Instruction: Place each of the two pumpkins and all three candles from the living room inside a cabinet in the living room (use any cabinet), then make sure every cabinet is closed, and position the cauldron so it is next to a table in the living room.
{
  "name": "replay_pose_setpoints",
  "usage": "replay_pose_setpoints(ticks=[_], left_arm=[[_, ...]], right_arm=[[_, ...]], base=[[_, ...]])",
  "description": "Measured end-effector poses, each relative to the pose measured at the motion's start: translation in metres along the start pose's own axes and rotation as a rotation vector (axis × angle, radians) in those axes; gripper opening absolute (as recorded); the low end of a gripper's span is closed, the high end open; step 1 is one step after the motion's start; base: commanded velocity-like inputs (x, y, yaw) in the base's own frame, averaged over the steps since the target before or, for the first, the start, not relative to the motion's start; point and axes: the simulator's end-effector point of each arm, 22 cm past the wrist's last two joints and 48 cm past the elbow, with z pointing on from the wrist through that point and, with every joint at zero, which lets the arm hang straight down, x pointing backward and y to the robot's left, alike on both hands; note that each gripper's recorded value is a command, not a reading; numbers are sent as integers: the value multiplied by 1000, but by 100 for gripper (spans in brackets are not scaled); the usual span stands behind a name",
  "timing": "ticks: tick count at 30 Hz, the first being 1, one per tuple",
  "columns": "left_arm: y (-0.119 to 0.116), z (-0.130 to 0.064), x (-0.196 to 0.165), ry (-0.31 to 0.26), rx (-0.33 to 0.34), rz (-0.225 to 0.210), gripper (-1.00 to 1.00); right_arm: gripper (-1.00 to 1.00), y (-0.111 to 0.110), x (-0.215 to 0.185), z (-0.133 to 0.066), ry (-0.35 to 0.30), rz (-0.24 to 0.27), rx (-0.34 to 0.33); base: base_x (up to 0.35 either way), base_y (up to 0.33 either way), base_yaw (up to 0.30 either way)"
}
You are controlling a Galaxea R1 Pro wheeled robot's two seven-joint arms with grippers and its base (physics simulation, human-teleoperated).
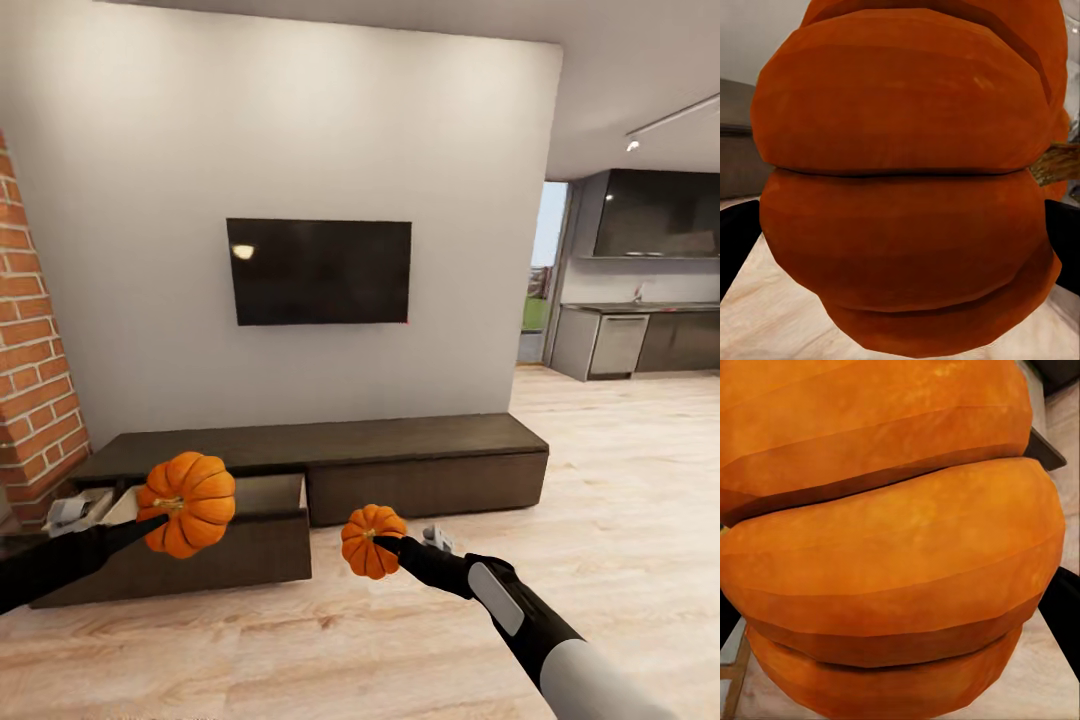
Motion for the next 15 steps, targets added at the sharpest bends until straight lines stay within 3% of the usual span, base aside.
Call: replay_pose_setpoints(ticks=[15], left_arm=[[0, 0, 0, -1, 1, -2, -100]], right_arm=[[-100, -2, 0, 0, -1, 2, 2]], base=[[203, 285, 18]])
